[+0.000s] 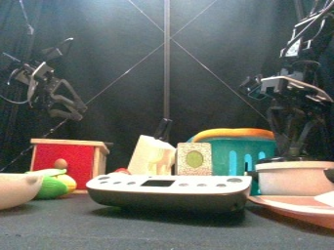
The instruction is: Grab pot lid
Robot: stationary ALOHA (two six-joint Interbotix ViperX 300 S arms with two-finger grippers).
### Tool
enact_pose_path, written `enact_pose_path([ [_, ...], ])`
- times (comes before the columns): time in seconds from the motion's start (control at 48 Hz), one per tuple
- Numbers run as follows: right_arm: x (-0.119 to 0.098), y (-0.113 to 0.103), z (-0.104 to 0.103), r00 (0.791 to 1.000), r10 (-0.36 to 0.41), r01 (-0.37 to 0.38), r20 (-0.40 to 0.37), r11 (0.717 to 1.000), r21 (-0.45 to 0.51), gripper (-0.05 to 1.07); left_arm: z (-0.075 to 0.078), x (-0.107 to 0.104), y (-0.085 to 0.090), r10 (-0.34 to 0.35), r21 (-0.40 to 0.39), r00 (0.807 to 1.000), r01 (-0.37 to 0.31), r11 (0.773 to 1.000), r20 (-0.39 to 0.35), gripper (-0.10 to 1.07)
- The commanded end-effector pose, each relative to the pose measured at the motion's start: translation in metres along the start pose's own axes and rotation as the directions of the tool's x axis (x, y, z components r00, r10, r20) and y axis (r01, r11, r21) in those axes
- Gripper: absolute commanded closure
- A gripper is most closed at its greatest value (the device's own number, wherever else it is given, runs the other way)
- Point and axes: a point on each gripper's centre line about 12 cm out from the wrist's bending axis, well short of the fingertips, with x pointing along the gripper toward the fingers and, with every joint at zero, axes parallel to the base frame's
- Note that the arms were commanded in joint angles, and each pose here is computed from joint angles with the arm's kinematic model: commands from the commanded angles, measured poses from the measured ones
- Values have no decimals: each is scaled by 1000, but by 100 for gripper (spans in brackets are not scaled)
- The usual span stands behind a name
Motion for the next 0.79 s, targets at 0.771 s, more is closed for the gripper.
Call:
enact_pose_path([
  [0.771, -14, 16, 9, 998, 62, -63, 18, 998, 15, 46, 5, 1, -1, -4, 1, 1000, 4, 1000, 18, 11],
])
